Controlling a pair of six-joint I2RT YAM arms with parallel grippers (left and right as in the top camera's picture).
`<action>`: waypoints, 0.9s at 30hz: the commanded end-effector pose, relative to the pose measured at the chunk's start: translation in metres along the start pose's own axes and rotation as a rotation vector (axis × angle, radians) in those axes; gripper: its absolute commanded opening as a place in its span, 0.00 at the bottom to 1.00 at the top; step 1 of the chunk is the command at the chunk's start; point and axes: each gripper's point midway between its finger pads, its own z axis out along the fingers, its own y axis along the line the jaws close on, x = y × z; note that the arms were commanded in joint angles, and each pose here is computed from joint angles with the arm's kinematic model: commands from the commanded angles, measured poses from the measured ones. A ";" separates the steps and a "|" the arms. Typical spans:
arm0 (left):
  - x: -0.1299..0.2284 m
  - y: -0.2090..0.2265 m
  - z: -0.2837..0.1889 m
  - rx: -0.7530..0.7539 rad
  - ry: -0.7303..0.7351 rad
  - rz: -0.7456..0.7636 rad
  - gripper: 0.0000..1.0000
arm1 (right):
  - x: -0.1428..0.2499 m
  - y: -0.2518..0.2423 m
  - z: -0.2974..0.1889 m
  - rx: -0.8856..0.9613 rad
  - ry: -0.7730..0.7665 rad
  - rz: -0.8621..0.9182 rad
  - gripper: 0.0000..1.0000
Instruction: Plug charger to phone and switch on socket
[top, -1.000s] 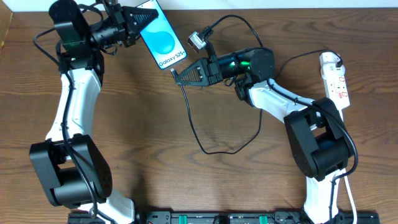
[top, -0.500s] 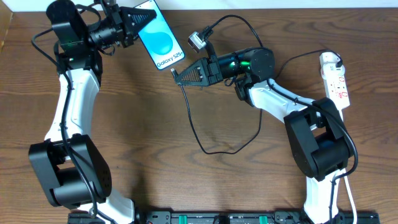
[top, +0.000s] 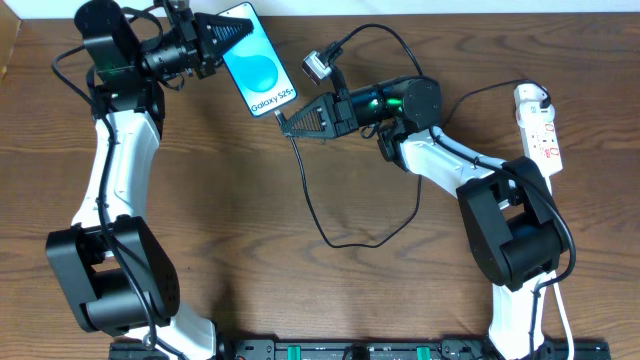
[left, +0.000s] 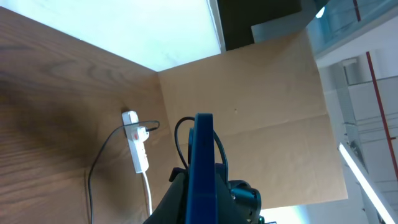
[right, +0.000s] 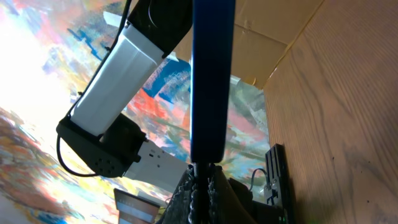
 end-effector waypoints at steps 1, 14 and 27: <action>0.005 -0.018 -0.003 0.023 0.032 0.068 0.07 | -0.001 -0.002 0.001 -0.003 -0.006 -0.015 0.01; 0.005 -0.018 -0.003 0.023 0.032 0.068 0.07 | -0.003 -0.002 0.001 -0.006 -0.017 -0.015 0.01; 0.002 -0.016 -0.003 0.015 0.011 0.031 0.07 | -0.003 -0.002 0.001 -0.006 -0.017 -0.019 0.01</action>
